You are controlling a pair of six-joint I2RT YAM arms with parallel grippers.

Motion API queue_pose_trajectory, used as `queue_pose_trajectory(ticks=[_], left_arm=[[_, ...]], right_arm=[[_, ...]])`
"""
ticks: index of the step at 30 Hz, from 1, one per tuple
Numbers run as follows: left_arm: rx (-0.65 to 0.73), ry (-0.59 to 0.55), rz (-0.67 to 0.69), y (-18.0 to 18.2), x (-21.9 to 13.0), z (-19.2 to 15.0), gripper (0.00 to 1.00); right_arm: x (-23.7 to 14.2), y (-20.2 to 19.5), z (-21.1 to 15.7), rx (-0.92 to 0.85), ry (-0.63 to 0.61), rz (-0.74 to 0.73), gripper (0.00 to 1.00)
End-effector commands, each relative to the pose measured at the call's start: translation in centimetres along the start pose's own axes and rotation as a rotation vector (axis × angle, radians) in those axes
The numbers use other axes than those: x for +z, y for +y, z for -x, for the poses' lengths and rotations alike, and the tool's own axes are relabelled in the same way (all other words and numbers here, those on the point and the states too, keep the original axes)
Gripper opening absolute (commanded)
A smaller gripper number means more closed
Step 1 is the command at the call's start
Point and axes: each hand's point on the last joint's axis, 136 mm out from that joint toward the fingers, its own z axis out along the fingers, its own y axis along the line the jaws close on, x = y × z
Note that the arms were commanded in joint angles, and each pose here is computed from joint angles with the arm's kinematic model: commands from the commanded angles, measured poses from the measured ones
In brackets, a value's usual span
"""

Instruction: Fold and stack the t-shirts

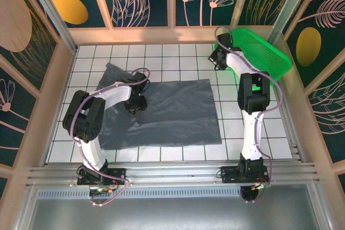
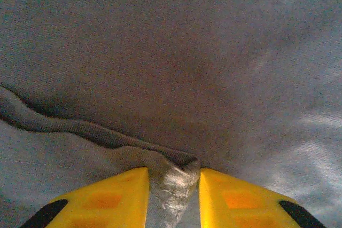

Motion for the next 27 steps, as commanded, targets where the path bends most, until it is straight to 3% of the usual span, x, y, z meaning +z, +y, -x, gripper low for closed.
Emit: queue_pose_trajectory(ticks=[1,11,15,19,27], left_arm=[[0.030,-0.003,0.022,-0.2,0.2,0.2,0.25],[0.034,-0.042,0.017,-0.5,-1.6,0.5,0.06],[0.035,-0.048,0.008,-0.8,-2.2,0.4,0.07],[0.037,-0.048,0.002,-1.0,-2.1,0.4,0.14],[0.044,-0.057,-0.007,-1.7,-2.0,0.8,0.13]], right_arm=[[-1.8,1.9,1.1,-0.021,-0.033,0.032,0.47],[-6.3,5.2,-1.7,-0.127,-0.021,0.128,0.47],[-7.9,5.2,-3.9,-0.161,-0.004,0.149,0.47],[-9.0,5.1,-6.1,-0.180,0.023,0.169,0.47],[-10.9,5.2,-9.8,-0.218,0.067,0.207,0.47]])
